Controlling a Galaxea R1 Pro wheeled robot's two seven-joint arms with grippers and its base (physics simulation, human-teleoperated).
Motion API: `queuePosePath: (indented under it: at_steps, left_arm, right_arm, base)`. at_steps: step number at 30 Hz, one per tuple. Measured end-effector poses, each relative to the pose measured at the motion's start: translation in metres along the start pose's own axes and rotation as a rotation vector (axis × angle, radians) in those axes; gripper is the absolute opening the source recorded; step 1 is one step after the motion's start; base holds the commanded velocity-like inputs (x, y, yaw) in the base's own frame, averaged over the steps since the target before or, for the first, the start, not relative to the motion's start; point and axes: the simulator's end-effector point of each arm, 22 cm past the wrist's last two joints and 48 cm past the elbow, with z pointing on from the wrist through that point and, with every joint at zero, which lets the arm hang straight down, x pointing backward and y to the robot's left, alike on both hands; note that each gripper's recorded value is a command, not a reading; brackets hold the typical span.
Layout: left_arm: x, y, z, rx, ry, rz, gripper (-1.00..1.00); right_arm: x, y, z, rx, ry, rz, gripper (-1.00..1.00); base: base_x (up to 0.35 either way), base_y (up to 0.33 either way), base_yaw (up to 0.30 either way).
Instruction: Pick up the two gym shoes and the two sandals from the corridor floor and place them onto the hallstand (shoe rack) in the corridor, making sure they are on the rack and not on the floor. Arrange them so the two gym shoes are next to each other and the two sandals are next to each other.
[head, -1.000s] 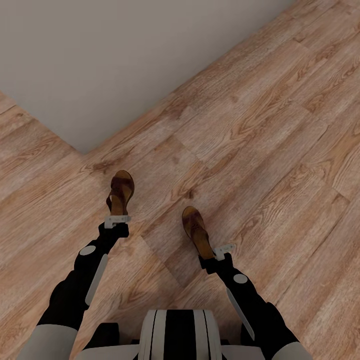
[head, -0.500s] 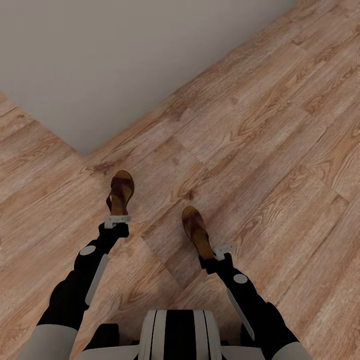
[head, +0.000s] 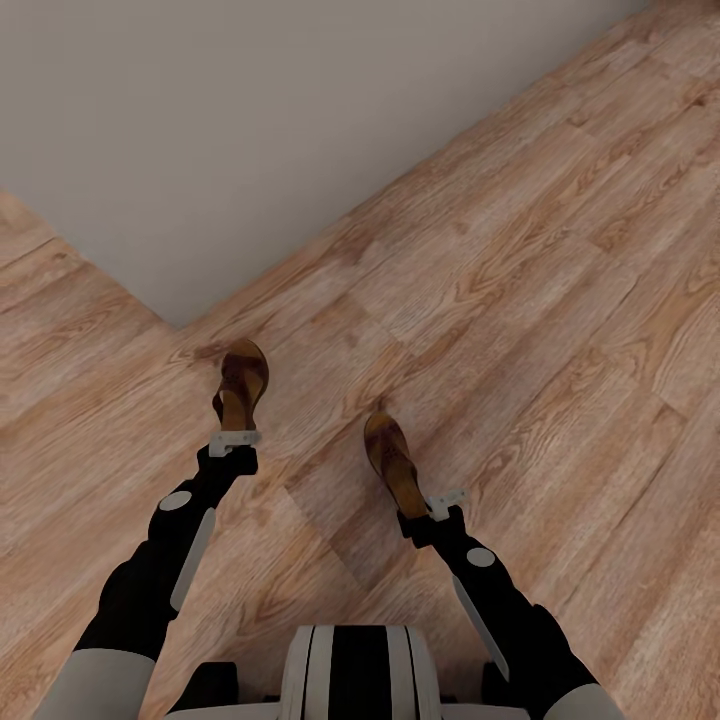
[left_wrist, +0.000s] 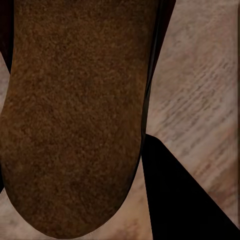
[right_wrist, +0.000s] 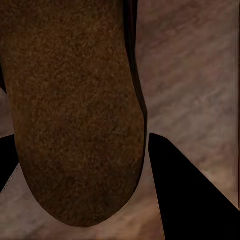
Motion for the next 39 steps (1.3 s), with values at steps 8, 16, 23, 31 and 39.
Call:
queuePosePath:
  at_steps: [8, 16, 23, 31, 39]
  left_arm:
    - [-0.02, -0.001, -0.009, 0.001, -0.032, 0.001, -1.0]
    - [-0.036, -0.012, -0.018, 0.017, -0.055, -0.004, -1.0]
    - [-0.028, -0.016, -0.03, 0.024, -0.006, -0.004, -1.0]
    - [-0.049, -0.018, -0.044, 0.027, -0.041, -0.005, -1.0]
    - [-0.074, -0.019, -0.058, 0.028, -0.085, -0.003, -1.0]
  right_arm:
    - [-0.018, -0.002, -0.009, 0.004, -0.032, -0.008, -1.0]
    - [-0.037, -0.003, -0.018, 0.012, -0.063, -0.016, -1.0]
    - [-0.054, -0.004, -0.028, 0.019, -0.091, -0.022, -1.0]
    - [-0.078, -0.006, -0.042, 0.029, -0.135, -0.03, -1.0]
    - [-0.101, -0.007, -0.057, 0.037, -0.179, -0.04, -1.0]
  base:
    - [0.0, 0.0, 0.0]
    - [0.0, 0.0, 0.0]
    - [0.0, 0.0, 0.0]
    - [0.0, 0.0, 0.0]
    - [0.0, 0.0, 0.0]
